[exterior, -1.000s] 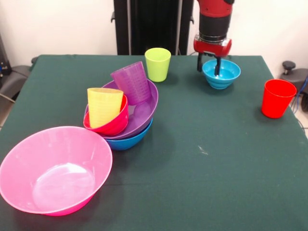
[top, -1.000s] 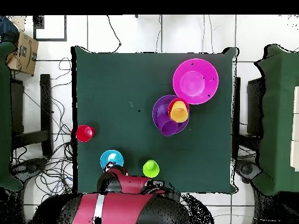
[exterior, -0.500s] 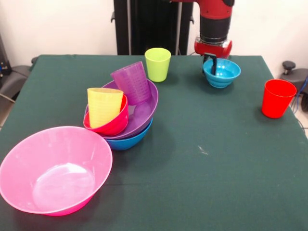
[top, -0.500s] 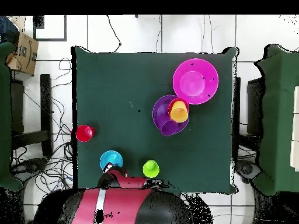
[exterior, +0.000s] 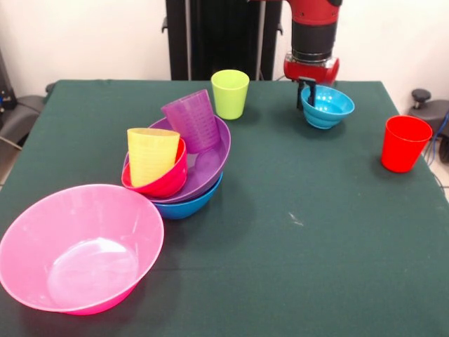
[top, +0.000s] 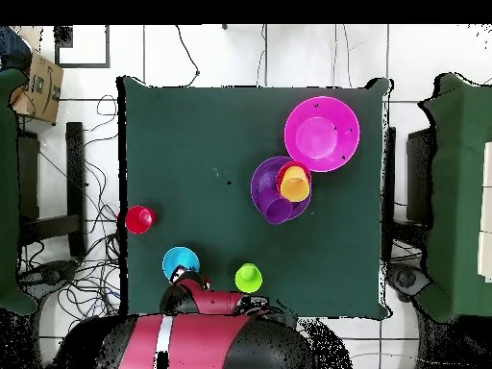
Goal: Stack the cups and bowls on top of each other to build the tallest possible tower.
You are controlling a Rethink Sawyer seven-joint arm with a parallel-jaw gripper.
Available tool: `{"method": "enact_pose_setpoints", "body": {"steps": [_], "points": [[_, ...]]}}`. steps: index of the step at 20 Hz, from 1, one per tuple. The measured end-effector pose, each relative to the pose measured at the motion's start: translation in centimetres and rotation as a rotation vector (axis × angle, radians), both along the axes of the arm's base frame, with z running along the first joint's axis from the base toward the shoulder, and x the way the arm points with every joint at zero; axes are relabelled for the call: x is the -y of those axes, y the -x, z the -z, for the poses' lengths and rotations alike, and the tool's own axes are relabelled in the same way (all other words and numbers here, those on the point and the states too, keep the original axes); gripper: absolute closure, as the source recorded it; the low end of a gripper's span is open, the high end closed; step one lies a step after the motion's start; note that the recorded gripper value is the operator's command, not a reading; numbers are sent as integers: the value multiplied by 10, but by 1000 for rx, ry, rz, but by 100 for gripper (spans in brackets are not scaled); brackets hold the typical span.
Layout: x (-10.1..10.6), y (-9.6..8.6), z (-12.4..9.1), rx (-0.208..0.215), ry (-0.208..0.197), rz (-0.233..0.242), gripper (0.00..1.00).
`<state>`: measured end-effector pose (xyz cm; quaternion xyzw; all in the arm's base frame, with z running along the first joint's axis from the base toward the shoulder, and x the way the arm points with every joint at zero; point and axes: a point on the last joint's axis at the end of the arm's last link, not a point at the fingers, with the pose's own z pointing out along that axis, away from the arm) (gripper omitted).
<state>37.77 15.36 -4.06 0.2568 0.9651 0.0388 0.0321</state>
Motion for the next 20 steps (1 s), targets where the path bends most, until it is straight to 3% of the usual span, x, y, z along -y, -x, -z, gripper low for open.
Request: {"method": "enact_pose_setpoints", "body": {"steps": [13, 16, 20], "points": [[7, -6, -8, 19, -2, 3, 100], [14, -15, -25, 42, 5, 14, 100], [32, -32, -67, 71, 29, 35, 100]]}}
